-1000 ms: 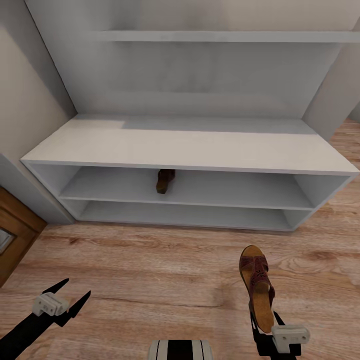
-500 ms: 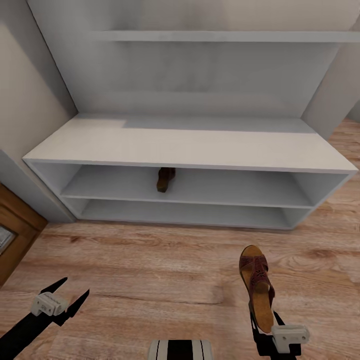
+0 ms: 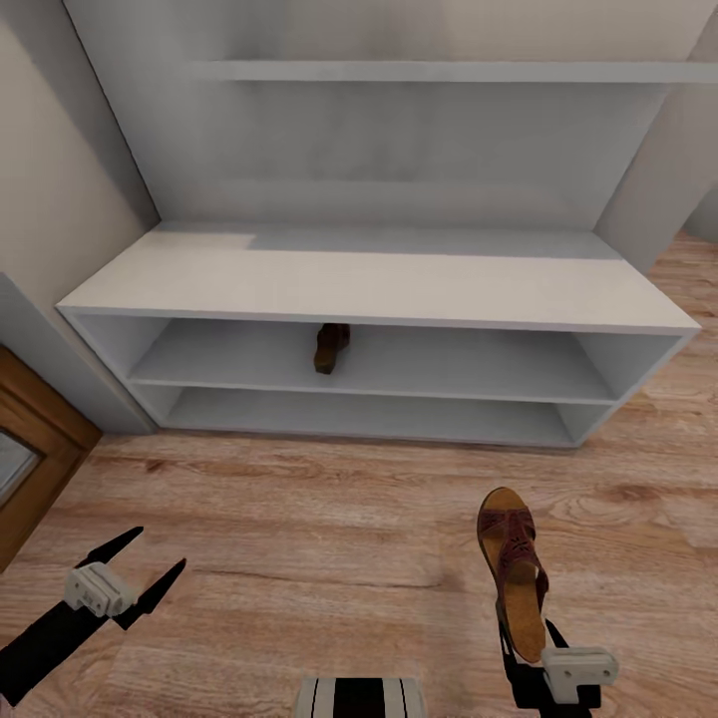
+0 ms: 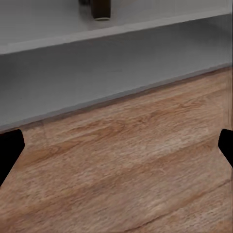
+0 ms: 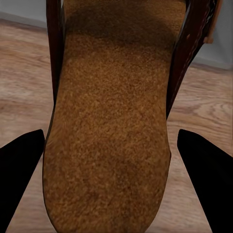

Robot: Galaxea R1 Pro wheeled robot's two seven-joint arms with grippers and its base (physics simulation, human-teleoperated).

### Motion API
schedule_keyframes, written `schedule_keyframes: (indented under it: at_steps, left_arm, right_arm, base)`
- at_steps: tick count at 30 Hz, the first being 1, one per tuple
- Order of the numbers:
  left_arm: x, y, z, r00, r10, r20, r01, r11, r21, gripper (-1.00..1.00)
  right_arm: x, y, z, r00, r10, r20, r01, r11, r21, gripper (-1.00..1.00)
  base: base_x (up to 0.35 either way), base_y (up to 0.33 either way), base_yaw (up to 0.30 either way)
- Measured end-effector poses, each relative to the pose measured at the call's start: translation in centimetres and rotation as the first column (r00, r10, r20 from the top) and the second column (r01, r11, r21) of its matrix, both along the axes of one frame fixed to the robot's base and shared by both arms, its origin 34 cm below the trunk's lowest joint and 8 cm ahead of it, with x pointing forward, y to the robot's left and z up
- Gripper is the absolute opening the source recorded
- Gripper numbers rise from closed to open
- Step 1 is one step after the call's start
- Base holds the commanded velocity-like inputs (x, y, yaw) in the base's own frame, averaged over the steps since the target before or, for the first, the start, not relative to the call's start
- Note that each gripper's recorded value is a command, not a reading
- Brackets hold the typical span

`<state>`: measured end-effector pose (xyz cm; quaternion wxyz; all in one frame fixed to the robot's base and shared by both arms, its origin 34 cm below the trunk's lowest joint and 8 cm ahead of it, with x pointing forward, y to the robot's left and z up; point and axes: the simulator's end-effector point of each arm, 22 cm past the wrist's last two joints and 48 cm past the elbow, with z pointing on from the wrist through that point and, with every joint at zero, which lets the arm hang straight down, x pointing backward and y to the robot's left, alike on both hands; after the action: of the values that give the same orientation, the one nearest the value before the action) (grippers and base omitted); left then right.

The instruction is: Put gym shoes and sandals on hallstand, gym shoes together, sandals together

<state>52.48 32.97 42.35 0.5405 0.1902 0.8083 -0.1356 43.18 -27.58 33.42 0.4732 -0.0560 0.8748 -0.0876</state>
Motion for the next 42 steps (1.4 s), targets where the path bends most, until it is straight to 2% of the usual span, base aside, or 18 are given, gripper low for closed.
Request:
schedule_keyframes:
  at_steps: [6, 11, 20, 26, 31, 34, 42]
  left_arm:
    - [1.8, -0.8, 2.6, 0.997, -0.029, 0.070, 0.029, 1.000, -0.011, 1.00]
    - [3.7, -0.9, 5.7, 0.987, -0.037, 0.156, 0.047, 0.997, -0.062, 1.00]
    - [4.5, -0.8, 7.0, 0.980, -0.032, 0.194, 0.049, 0.995, -0.083, 1.00]
    - [4.6, 0.6, 7.6, 0.979, -0.008, 0.205, 0.023, 0.997, -0.071, 1.00]
    - [4.4, 3.7, 8.3, 0.974, 0.053, 0.221, -0.044, 0.998, -0.047, 1.00]
    - [4.3, 4.7, 8.5, 0.972, 0.073, 0.224, -0.066, 0.997, -0.041, 1.00]
    - [4.0, 6.0, 8.5, 0.969, 0.105, 0.225, -0.100, 0.994, -0.033, 1.00]
  right_arm:
    - [0.0, -0.2, 0.1, 1.000, -0.011, 0.003, 0.011, 1.000, -0.007, -1.00]
    - [0.0, -0.3, 0.1, 1.000, -0.015, 0.004, 0.015, 1.000, -0.012, -1.00]
    - [0.0, -0.4, 0.1, 1.000, -0.017, 0.004, 0.017, 1.000, -0.013, -1.00]
    - [-0.1, -0.4, 0.0, 1.000, -0.017, 0.003, 0.017, 1.000, -0.014, -1.00]
    - [-0.2, -0.4, -0.1, 1.000, -0.017, 0.000, 0.017, 1.000, -0.014, -1.00]
    - [-0.2, -0.4, -0.1, 1.000, -0.017, -0.001, 0.017, 1.000, -0.014, -1.00]
    - [-0.2, -0.4, -0.2, 1.000, -0.018, -0.002, 0.018, 1.000, -0.014, -1.00]
  base:
    - [-0.007, 0.000, 0.000]
    - [-0.002, 0.000, 0.000]
    - [0.000, 0.000, 0.000]
    - [0.000, 0.000, 0.000]
    - [0.000, 0.000, 0.000]
    - [0.000, 0.000, 0.000]
    - [0.000, 0.000, 0.000]
